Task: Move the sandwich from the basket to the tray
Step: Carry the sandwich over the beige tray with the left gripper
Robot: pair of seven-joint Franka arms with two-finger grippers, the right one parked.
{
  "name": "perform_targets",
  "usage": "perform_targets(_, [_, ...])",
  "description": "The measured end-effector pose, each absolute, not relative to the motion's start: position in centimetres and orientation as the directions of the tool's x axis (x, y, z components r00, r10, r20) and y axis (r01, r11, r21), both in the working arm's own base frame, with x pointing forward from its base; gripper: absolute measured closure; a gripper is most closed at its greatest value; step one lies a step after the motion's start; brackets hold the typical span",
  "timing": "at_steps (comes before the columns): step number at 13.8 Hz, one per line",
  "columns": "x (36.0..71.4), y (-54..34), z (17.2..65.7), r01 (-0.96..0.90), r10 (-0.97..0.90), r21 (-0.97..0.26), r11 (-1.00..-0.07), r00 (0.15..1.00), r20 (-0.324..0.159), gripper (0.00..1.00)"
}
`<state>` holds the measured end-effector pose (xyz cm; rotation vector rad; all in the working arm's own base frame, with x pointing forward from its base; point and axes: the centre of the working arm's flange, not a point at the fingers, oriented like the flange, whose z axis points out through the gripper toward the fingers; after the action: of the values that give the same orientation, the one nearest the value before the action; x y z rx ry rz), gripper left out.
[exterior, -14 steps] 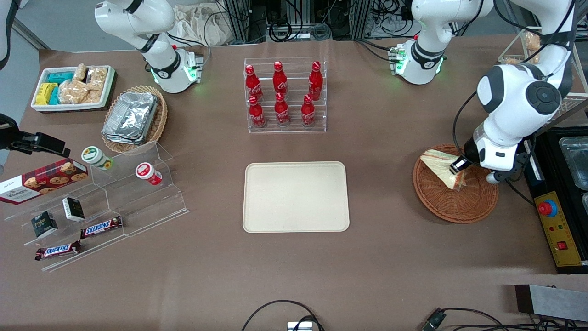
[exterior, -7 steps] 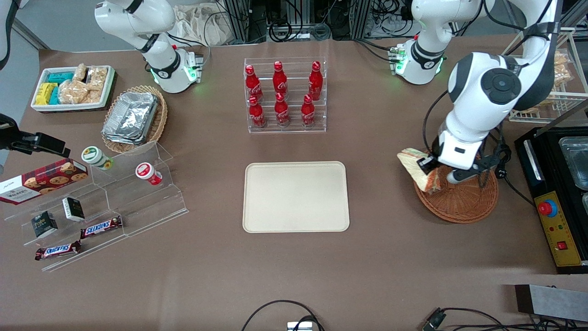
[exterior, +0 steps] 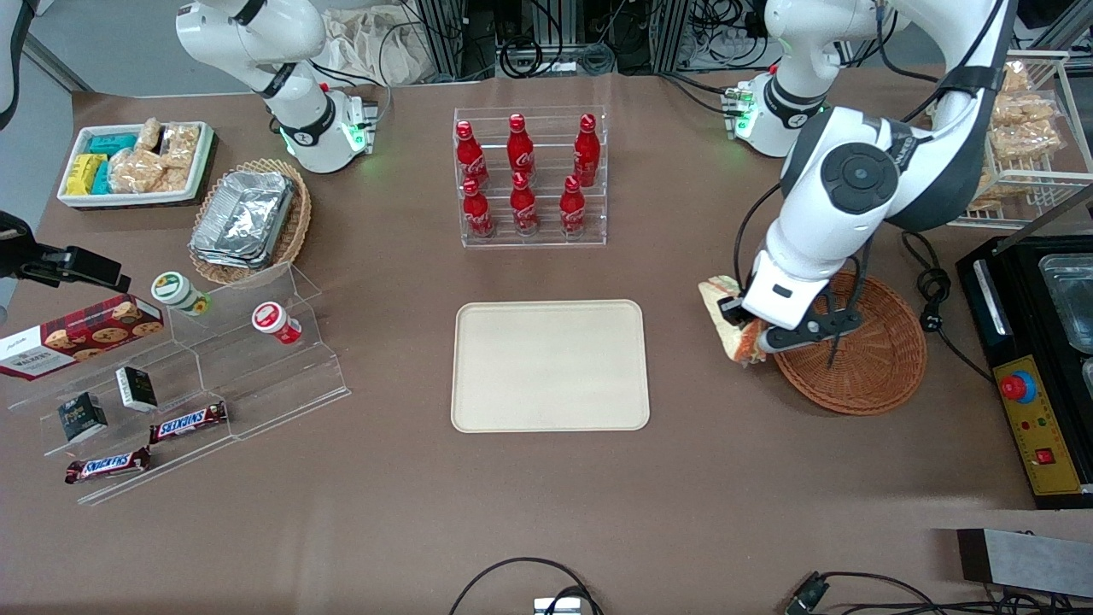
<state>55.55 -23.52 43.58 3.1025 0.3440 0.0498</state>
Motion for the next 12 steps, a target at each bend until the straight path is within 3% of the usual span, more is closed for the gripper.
perform_targets(7, [54.4,-29.9,41.6,0.102,0.101,0.054,-0.993,0.995,-0.018,0.84])
perform_targets(12, [53.9,-34.6,35.7,-0.02,-0.02,-0.008,-1.0,0.999,-0.049,0.84])
